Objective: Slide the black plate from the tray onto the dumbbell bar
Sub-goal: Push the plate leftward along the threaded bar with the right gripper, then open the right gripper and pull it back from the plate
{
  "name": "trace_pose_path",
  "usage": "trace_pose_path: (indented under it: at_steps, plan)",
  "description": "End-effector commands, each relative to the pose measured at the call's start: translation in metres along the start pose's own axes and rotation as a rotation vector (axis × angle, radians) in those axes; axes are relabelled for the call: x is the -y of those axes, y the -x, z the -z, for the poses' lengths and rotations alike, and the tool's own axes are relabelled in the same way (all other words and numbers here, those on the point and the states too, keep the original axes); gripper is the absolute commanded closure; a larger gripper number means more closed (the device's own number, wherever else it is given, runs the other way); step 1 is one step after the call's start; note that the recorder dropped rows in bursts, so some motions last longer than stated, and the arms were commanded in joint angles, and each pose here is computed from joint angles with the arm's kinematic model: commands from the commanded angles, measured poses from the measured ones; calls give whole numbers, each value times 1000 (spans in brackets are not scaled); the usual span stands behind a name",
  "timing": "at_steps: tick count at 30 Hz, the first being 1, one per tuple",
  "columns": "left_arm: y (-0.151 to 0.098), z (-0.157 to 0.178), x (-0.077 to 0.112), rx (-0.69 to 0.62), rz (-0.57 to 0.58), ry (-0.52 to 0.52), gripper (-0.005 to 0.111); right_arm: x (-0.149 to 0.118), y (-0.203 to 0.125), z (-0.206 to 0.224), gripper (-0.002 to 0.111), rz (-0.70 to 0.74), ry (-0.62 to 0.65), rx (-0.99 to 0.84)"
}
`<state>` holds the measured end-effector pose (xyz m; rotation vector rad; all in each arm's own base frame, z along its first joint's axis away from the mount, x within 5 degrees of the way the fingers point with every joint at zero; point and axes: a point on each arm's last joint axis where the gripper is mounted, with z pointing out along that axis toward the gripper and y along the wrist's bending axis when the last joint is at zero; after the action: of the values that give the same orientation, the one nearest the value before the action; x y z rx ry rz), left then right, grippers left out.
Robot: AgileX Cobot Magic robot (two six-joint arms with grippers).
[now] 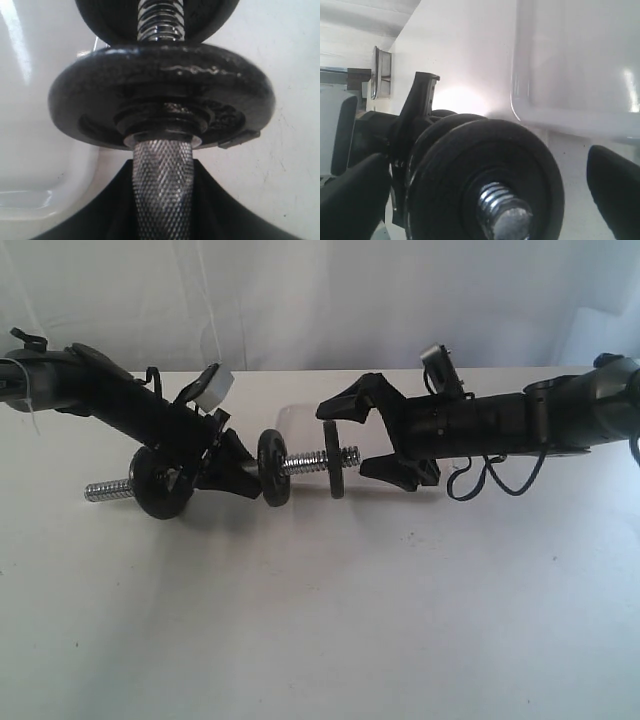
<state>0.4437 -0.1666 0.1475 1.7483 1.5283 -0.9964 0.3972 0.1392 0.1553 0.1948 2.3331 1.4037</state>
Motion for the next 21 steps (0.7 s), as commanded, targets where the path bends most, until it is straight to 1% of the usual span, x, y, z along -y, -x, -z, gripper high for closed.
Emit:
trace_pose_path:
  at_steps: [1,2,5,7,14,21]
  plan:
    - [43,19,-11,509,93,102,107,-12,1,2,4,36,80,-10]
    - [43,19,-11,509,93,102,107,-14,2,2,4,48,85,-13]
    - [43,19,-11,509,93,102,107,-21,-2,2,4,52,156,-55]
    - [43,19,-11,509,93,102,107,-23,-5,1,4,60,165,-73]
    - [43,19,-11,509,89,103,107,-24,-22,-18,4,61,164,-136]
    - [43,19,-11,509,89,103,107,-20,-19,-17,4,83,150,-127]
